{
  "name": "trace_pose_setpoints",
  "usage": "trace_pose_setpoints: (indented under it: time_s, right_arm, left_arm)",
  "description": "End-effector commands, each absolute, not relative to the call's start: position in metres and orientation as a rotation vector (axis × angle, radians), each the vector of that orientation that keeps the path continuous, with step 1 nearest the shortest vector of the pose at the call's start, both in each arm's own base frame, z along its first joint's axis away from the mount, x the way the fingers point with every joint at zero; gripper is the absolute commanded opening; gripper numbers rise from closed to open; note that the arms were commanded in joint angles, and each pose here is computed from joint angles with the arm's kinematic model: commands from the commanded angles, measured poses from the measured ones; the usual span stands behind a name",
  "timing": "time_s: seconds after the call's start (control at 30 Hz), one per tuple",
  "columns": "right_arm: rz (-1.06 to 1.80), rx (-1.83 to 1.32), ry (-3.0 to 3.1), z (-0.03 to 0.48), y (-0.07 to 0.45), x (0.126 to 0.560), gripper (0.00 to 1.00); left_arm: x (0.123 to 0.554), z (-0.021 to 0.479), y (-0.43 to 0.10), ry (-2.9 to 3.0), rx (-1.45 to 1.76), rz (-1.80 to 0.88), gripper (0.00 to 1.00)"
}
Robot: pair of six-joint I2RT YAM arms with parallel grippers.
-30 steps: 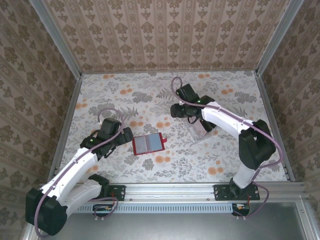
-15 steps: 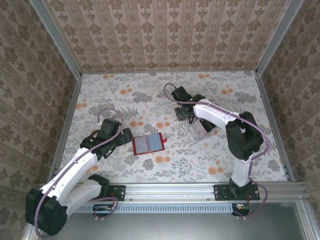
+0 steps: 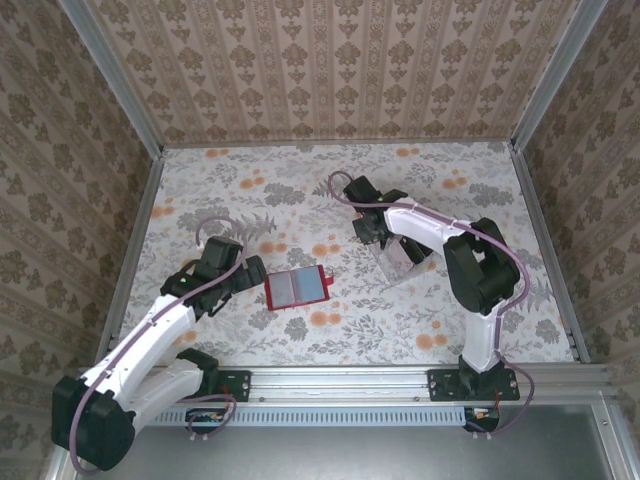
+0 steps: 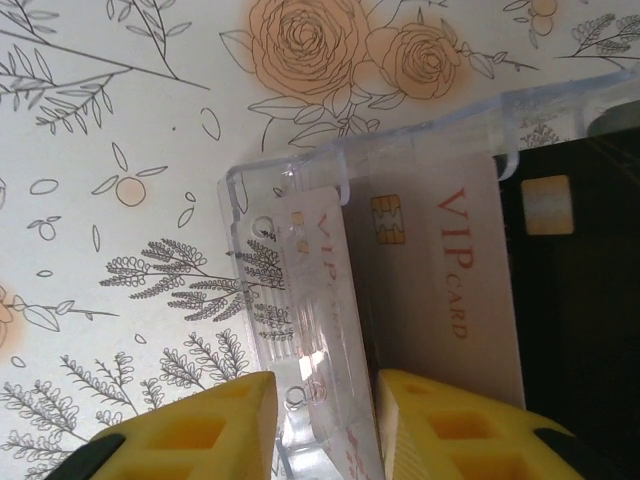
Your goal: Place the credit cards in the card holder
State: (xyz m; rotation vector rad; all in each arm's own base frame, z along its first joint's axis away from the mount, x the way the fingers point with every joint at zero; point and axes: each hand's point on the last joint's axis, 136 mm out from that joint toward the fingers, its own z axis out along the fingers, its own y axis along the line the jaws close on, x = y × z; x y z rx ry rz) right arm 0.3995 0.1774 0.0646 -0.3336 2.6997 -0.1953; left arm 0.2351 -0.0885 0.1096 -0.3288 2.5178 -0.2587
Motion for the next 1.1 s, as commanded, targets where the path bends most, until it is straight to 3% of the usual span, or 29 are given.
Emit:
trace_pose_setpoints:
  time_s: [0.0, 0.33, 0.63, 0.87, 1.07]
  right_arm:
    - [-0.212, -0.341, 2.706, 0.065, 0.176, 0.401, 0.30]
    - [-0.189, -0.329, 2.711, 0.067, 0.174, 0.402, 0.17]
    - [-0.124, -0.317, 2.706, 0.073, 0.173, 0.405, 0.00]
    - [0.024, -0.281, 2.636, 0.112, 0.184, 0.403, 0.00]
    - [0.360, -0.208, 2.539, 0.164, 0.212, 0.387, 0.00]
  left_arm:
    - [0.233, 0.103, -0.087, 2.534, -0.315, -0.247, 1.00]
    - [0.232, 0.102, -0.087, 2.537, -0.319, -0.253, 1.00]
    - [0.232, 0.102, -0.087, 2.538, -0.317, -0.249, 1.00]
    - [0.231, 0.103, -0.086, 2.543, -0.301, -0.236, 1.00]
    - [0.232, 0.103, -0.085, 2.546, -0.289, -0.227, 1.00]
